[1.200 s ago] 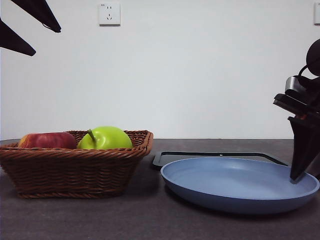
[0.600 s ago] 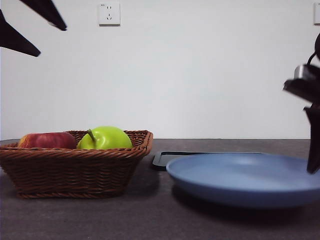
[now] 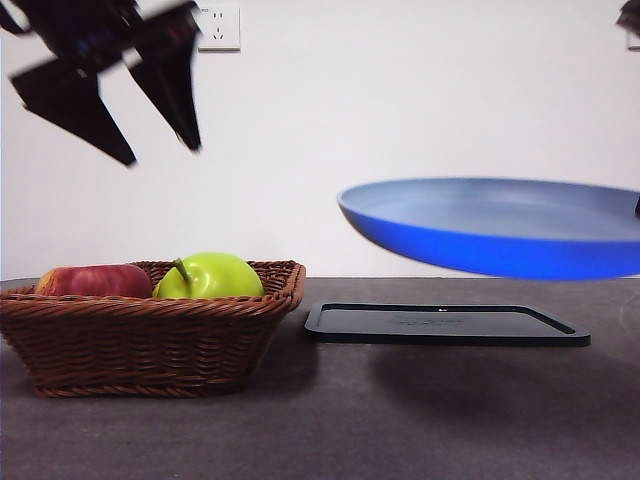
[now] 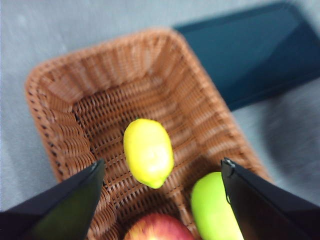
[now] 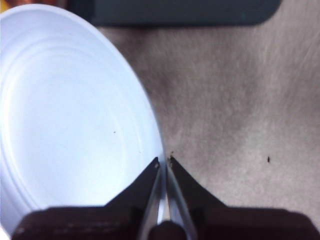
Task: Take the lemon from the basket,put the lemon in the plate,hand out the plate
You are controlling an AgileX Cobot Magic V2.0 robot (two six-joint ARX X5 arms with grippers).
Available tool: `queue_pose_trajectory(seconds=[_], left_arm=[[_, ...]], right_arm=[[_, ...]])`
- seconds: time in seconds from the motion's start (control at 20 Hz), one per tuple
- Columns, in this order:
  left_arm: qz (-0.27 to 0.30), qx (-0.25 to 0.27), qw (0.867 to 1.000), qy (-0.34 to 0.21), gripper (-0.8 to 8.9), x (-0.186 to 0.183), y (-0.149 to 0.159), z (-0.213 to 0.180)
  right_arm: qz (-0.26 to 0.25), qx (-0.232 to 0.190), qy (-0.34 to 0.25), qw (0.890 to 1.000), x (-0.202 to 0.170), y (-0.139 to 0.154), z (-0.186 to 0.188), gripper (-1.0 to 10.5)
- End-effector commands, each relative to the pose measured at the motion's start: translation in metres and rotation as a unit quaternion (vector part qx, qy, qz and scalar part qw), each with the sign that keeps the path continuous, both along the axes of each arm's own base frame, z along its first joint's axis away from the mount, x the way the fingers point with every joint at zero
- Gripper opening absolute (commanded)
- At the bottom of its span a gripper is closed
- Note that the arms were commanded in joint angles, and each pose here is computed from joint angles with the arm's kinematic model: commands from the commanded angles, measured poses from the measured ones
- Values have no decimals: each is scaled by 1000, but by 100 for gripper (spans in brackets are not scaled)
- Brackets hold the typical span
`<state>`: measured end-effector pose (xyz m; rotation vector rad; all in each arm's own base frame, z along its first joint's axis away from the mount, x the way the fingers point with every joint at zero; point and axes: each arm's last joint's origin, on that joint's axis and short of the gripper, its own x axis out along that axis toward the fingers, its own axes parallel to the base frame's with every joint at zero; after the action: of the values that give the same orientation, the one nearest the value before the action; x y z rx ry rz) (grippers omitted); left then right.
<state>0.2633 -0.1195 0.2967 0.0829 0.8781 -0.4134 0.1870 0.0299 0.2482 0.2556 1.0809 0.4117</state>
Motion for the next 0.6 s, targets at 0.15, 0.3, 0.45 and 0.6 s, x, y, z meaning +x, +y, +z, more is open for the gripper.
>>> queue_pose_trajectory(seconds=[0.15, 0.3, 0.45, 0.6], left_arm=[[-19, 31, 998, 42, 406, 36, -24, -28], [-22, 40, 997, 58, 406, 54, -33, -55], [-23, 54, 994, 92, 406, 65, -39, -85], [-23, 65, 991, 115, 406, 72, -42, -107]], right_arm=[[1, 2, -18, 1000, -1, 0, 7, 3], [1, 2, -14, 1000, -2, 0, 7, 3], [1, 2, -14, 1000, -2, 0, 7, 3], [1, 2, -15, 1000, -2, 0, 7, 3]])
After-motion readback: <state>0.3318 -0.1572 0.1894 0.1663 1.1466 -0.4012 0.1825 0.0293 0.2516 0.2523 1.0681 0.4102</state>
